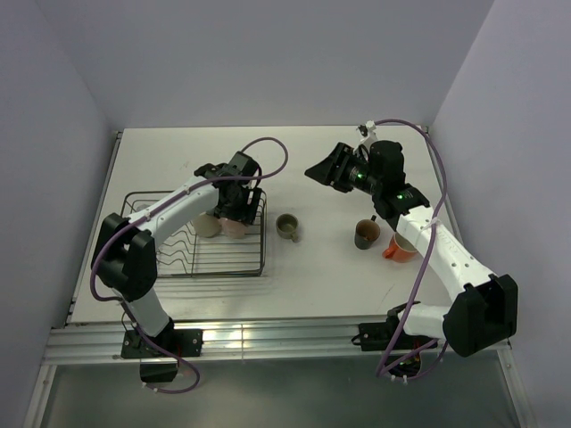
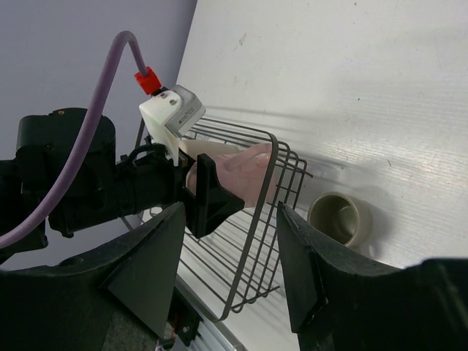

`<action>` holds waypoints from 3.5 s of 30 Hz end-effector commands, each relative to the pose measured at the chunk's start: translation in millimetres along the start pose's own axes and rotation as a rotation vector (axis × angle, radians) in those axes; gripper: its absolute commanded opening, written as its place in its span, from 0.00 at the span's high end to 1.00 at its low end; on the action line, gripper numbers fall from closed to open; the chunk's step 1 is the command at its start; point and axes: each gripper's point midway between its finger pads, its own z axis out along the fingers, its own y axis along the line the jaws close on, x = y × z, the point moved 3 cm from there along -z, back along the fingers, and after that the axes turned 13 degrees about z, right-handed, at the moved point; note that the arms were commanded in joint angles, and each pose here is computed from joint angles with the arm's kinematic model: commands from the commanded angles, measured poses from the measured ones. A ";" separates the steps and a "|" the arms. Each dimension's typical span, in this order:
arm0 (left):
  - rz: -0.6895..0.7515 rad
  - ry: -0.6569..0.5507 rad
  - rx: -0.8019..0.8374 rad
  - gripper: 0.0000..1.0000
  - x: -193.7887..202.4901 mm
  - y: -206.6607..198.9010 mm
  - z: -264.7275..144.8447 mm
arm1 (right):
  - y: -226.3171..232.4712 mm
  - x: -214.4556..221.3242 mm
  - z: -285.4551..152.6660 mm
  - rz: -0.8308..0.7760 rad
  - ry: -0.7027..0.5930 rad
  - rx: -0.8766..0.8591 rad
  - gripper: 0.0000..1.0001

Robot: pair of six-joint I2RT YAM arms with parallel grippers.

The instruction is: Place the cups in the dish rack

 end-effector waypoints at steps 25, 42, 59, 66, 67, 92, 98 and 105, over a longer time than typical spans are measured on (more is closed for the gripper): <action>-0.009 -0.087 -0.052 0.23 -16.9 3.6 -8.2 | 7.9 -7.3 0.7 -0.018 -0.023 -0.046 0.39; -0.013 -0.112 -0.055 0.01 -22.2 4.5 -15.3 | 9.9 -8.6 1.2 -0.022 -0.020 -0.046 0.39; -0.045 -0.257 -0.102 0.01 -57.7 18.2 -67.0 | 12.0 -12.6 -3.1 -0.031 -0.035 -0.016 0.39; -0.103 -0.390 -0.095 0.01 -71.4 27.1 -112.4 | -0.6 -32.1 -24.1 -0.082 -0.152 0.170 0.39; -0.106 -0.406 -0.088 0.01 -71.8 27.0 -117.5 | -0.4 -36.1 -31.2 -0.094 -0.179 0.198 0.39; -0.092 -0.669 0.155 0.01 -45.6 3.7 -182.1 | -162.7 -54.3 -157.9 0.263 -0.322 1.026 0.45; -0.090 -0.670 0.158 0.01 -45.5 2.9 -180.4 | -185.5 -51.8 -178.1 0.308 -0.324 1.145 0.44; -0.079 -0.659 0.158 0.01 -44.6 1.5 -175.8 | -193.0 -49.6 -168.7 0.366 -0.299 1.135 0.45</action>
